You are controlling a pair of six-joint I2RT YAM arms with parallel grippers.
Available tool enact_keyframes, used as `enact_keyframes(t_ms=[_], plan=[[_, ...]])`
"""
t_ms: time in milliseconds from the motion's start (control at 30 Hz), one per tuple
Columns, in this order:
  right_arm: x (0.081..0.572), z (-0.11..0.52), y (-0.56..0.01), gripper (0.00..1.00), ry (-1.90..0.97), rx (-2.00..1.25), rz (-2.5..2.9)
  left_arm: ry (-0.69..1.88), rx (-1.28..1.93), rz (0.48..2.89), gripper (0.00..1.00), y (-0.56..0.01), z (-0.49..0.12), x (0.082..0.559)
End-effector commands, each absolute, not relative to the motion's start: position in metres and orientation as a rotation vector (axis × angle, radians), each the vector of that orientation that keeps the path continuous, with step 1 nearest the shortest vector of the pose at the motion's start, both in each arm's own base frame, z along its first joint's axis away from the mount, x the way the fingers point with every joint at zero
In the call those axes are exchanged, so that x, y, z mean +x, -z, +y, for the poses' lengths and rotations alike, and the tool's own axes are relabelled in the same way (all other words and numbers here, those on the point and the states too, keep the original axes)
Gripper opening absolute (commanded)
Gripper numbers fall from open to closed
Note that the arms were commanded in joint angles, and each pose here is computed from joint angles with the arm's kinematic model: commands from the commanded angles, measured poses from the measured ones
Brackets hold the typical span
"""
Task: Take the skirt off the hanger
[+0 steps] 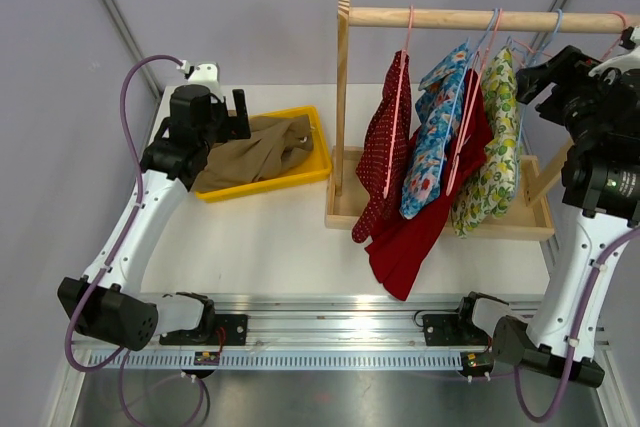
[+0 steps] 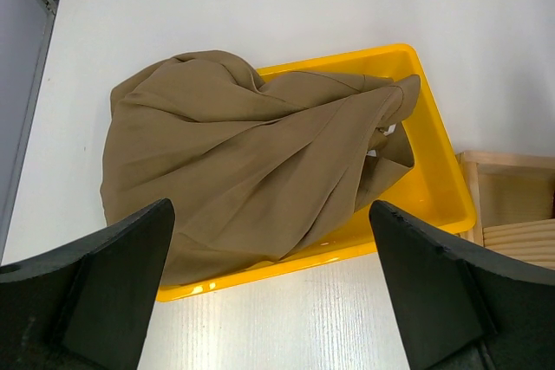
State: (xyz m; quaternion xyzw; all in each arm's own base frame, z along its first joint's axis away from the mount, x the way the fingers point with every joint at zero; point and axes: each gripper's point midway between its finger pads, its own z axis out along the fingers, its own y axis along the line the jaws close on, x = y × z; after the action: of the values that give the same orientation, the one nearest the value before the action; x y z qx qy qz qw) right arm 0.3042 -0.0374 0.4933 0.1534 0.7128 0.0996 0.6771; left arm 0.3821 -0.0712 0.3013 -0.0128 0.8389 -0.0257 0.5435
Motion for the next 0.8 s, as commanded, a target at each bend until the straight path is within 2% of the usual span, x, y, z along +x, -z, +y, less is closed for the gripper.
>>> enact_keyframes(t_ms=[0, 67, 133, 167, 233, 267, 300, 333, 433, 600, 767], plan=[[0.307, -0.025, -0.484, 0.81, -0.299, 0.315, 1.628, 0.093, -0.03, 1.919, 0.99, -0.321, -0.074, 0.38], [0.31, -0.023, -0.476, 0.78, -0.322, 0.312, 1.649, 0.091, -0.031, 1.922, 0.99, -0.32, -0.074, 0.38], [0.311, -0.023, -0.472, 0.66, -0.326, 0.313, 1.656, 0.086, -0.033, 1.92, 0.99, -0.321, -0.073, 0.38], [0.311, -0.023, -0.47, 0.51, -0.327, 0.318, 1.659, 0.087, -0.032, 1.918, 0.99, -0.322, -0.073, 0.38], [0.309, -0.022, -0.469, 0.32, -0.331, 0.319, 1.658, 0.088, -0.031, 1.92, 0.99, -0.321, -0.073, 0.38], [0.309, -0.021, -0.47, 0.12, -0.334, 0.322, 1.655, 0.087, -0.032, 1.92, 0.99, -0.321, -0.073, 0.38], [0.308, -0.02, -0.471, 0.04, -0.339, 0.317, 1.653, 0.086, -0.033, 1.92, 0.99, -0.321, -0.073, 0.38], [0.307, -0.02, -0.472, 0.0, -0.338, 0.315, 1.652, 0.085, -0.033, 1.921, 0.99, -0.321, -0.073, 0.379], [0.304, -0.016, -0.484, 0.0, -0.353, 0.303, 1.634, 0.083, -0.029, 1.918, 0.99, -0.322, -0.072, 0.379], [0.291, -0.008, -0.545, 0.0, -0.368, 0.255, 1.528, 0.084, -0.005, 1.887, 0.99, -0.333, -0.073, 0.379], [0.263, 0.002, -0.593, 0.0, -0.382, 0.228, 1.408, 0.129, 0.105, 1.801, 0.99, -0.384, -0.103, 0.367]])
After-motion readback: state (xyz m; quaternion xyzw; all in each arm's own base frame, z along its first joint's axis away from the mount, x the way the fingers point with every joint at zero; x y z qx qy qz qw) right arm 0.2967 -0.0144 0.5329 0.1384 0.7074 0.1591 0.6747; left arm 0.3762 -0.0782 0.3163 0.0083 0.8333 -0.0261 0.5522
